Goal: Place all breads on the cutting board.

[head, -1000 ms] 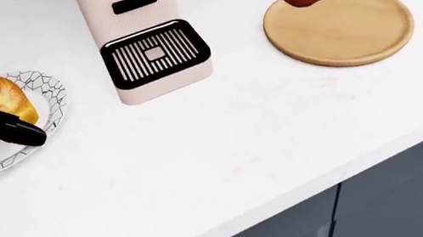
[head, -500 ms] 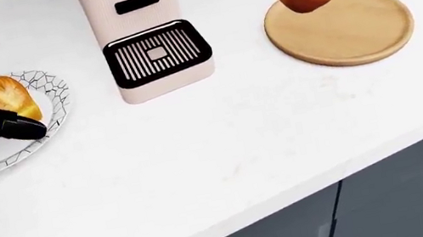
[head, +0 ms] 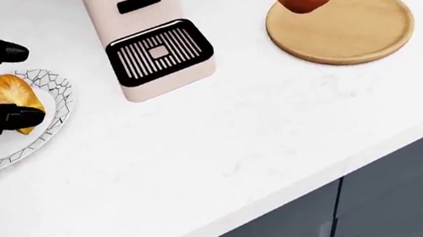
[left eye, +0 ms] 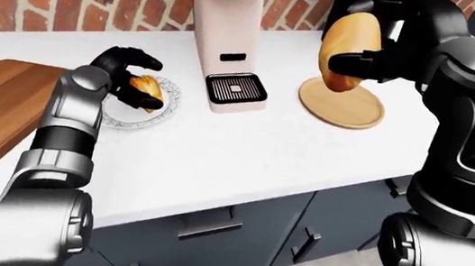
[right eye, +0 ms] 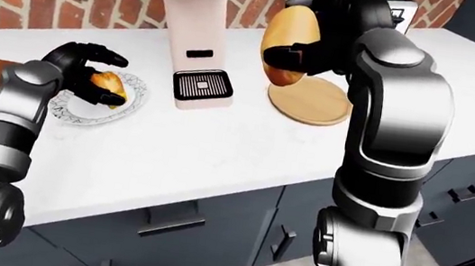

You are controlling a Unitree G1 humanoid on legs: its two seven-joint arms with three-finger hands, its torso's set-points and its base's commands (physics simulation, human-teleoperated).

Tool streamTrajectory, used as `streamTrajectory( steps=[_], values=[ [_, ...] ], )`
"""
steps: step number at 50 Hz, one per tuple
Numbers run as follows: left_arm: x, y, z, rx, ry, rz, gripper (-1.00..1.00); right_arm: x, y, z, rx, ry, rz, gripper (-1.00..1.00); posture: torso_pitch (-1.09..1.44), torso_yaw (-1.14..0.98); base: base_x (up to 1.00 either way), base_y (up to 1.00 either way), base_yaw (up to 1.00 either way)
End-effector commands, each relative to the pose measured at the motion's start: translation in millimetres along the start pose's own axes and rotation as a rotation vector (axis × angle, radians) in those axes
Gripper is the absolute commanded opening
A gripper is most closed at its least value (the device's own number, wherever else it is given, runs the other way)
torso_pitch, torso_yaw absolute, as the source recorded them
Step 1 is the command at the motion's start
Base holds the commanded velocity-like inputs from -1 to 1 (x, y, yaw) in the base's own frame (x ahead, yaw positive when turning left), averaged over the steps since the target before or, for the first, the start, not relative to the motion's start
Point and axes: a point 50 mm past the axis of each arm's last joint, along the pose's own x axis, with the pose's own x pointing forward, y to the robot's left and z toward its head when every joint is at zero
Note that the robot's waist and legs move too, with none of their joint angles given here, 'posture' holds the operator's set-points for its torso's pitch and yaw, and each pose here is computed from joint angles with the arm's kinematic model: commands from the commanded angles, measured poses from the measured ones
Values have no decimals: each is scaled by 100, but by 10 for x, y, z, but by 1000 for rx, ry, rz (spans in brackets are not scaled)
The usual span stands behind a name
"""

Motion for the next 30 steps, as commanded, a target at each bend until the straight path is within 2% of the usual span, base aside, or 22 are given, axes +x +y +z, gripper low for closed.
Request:
streamTrajectory(
  steps=[1,6,10,12,16,19,22,30],
  values=[
    [-30,103,138,14,-50,42,5,-54,-31,163,-5,-85,-19,-100,0,0,0,0,0],
    [-34,122,138,11,-49,50,-11,-55,-26,164,-5,-85,-18,-100,0,0,0,0,0],
    [-25,99,117,12,-46,52,-40,-49,-28,148,-4,-85,-18,-100,0,0,0,0,0],
    [-20,96,114,8,-46,51,-40,-33,-31,122,-4,-83,-18,-100,0,0,0,0,0],
    [-24,137,149,-3,-52,66,-55,-44,-28,121,-1,-83,-19,-100,0,0,0,0,0],
    [-46,194,210,-18,-63,79,-71,-31,-16,121,-1,-84,-17,-100,0,0,0,0,0],
    [-94,286,300,-58,-89,96,-100,-23,-5,143,0,-85,-17,-100,0,0,0,0,0],
    [-250,477,578,-132,-161,126,-100,-17,5,198,0,-93,-15,-100,0,0,0,0,0]
  ],
)
